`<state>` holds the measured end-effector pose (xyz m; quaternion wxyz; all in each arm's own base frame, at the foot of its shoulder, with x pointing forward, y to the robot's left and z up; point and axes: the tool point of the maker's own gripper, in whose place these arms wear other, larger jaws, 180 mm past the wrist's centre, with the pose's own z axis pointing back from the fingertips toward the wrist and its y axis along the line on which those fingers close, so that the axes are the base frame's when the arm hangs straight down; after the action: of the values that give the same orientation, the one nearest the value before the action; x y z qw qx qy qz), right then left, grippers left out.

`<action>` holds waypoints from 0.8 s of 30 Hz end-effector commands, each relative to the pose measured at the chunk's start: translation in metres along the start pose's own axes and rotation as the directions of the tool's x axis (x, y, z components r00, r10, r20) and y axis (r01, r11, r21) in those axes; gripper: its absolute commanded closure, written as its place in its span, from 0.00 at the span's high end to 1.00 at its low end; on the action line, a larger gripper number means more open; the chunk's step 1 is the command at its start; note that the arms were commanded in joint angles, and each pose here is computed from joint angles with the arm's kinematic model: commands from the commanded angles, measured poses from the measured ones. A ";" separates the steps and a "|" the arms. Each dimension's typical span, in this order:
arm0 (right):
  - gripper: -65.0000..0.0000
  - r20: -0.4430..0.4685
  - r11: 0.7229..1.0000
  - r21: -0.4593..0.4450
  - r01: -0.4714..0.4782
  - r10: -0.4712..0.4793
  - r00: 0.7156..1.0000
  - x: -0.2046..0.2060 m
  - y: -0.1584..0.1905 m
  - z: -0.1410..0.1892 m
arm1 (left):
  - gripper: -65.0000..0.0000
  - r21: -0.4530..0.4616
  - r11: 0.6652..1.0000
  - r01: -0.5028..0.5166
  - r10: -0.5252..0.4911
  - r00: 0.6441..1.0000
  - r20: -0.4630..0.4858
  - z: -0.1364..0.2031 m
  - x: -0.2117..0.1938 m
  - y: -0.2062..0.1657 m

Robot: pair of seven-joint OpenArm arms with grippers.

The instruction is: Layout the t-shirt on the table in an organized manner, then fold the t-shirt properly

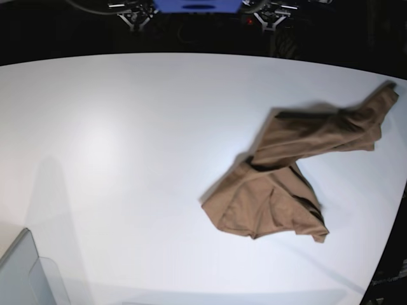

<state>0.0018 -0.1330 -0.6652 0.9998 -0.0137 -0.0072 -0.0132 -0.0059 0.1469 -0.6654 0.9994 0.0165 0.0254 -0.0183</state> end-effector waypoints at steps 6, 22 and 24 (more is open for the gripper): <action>0.00 0.002 1.000 0.015 0.012 -0.012 1.000 -0.003 0.003 0.000 | 0.00 0.000 1.000 -0.001 0.001 0.999 0.052 0.001 0.010 -0.002; 0.00 0.006 1.000 0.015 0.012 -0.013 1.000 -0.001 0.003 0.001 | 0.00 -0.003 1.000 -0.001 0.001 0.998 0.065 0.002 0.015 -0.004; 0.00 0.006 1.000 0.017 0.013 -0.013 1.000 -0.001 0.004 0.001 | 0.00 -0.005 1.000 -0.001 0.001 0.998 0.067 0.002 0.015 -0.005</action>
<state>0.0016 -0.1333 -0.6647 0.9997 -0.0140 -0.0110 -0.0162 0.0088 0.1414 -0.6643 0.9997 0.0114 -0.0072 -0.0199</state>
